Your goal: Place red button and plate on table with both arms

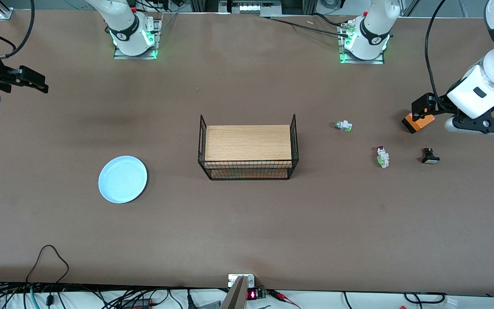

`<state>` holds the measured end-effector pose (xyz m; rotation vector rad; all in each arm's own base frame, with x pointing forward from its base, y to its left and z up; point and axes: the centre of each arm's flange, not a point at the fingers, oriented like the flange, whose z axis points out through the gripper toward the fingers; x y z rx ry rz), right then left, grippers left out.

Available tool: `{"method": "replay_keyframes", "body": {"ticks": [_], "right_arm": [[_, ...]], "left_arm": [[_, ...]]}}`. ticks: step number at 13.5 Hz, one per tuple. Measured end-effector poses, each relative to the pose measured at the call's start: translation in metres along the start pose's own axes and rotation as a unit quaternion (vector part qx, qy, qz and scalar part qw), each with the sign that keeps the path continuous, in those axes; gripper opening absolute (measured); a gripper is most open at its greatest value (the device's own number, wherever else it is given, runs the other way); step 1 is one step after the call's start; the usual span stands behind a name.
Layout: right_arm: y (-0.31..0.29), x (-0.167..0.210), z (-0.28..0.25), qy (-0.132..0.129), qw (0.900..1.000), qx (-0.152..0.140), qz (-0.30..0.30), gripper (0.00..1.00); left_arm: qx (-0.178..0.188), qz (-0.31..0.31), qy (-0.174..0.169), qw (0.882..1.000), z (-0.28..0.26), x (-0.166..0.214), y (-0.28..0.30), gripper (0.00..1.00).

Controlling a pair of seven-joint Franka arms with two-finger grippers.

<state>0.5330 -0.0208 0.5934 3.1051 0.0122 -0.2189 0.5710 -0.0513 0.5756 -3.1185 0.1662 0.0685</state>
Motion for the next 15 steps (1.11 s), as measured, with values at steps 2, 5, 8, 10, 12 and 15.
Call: {"method": "replay_keyframes", "body": {"ticks": [2,5,8,10,12,15], "right_arm": [[0.0,0.009,0.002,0.011,1.0,-0.001,0.001,1.0],[-0.001,0.018,0.002,0.014,1.0,-0.002,0.001,1.0],[-0.001,0.024,-0.005,0.022,1.0,-0.003,0.0,1.0],[-0.002,0.025,-0.004,0.02,1.0,-0.003,0.0,1.0],[-0.002,0.025,-0.003,0.02,1.0,-0.004,0.0,1.0],[-0.003,0.025,-0.002,0.018,1.0,-0.004,-0.001,1.0]], "left_arm": [[0.0,0.0,-0.001,1.0,0.001,0.0,0.0,1.0],[0.0,0.0,-0.001,1.0,0.001,0.0,0.0,1.0],[0.0,-0.001,-0.001,1.0,0.001,0.0,-0.001,1.0],[0.0,-0.001,-0.001,1.0,0.001,0.0,-0.001,1.0],[0.0,-0.001,-0.001,1.0,0.001,0.0,-0.002,1.0],[0.0,-0.002,-0.001,1.0,0.001,0.0,-0.002,1.0]]}}
